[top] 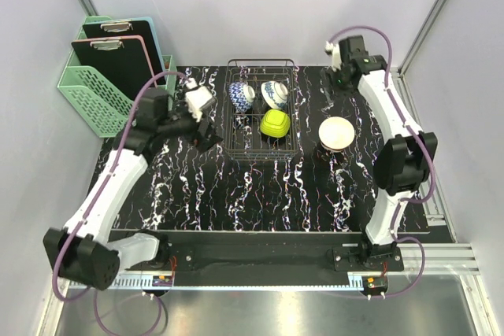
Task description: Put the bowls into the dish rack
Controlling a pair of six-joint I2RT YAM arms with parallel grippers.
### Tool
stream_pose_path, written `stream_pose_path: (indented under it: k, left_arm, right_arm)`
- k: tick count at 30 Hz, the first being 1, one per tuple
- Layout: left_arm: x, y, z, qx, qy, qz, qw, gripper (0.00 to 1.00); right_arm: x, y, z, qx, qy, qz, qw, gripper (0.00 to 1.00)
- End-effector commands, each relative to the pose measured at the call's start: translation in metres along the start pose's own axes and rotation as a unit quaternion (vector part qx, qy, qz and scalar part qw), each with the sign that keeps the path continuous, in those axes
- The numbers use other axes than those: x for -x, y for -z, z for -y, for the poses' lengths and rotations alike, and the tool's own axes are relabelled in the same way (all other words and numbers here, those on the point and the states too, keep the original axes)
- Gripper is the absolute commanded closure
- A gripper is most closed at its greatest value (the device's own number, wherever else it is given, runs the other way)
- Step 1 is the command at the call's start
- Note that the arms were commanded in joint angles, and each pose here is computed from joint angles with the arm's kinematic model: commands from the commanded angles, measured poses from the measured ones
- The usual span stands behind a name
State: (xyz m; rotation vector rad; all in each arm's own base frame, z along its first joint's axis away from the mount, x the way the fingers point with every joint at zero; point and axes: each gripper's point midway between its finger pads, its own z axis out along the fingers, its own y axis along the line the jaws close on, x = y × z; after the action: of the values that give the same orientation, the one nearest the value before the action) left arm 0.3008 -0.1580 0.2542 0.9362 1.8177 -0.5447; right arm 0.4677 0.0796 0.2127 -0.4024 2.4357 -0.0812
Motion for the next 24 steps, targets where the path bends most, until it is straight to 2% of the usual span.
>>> stream_pose_path:
  k: [1,6,9,17,24]
  left_arm:
    - [0.019,-0.024,-0.002,0.005,-0.035,-0.011,0.999,0.01]
    - [0.032,-0.058,0.017,-0.029,-0.049,-0.025,0.998,0.01]
    - [0.037,-0.07,0.024,-0.038,-0.055,-0.03,0.997,0.01]
    - [0.04,-0.077,0.038,-0.052,-0.057,-0.031,0.997,0.01]
    - [0.036,-0.073,0.04,-0.048,-0.058,-0.034,0.997,0.01]
  right_arm:
    - [-0.053,-0.004,0.012,0.011,-0.026,-0.058,0.998,0.24]
    - [-0.101,-0.011,0.049,-0.001,-0.051,-0.099,0.994,0.25]
    - [-0.125,-0.021,0.05,0.002,-0.049,-0.119,0.992,0.26]
    - [-0.146,-0.047,0.041,0.015,-0.055,-0.135,0.989,0.31]
    - [-0.145,-0.064,0.03,0.042,-0.074,-0.125,0.988,0.37]
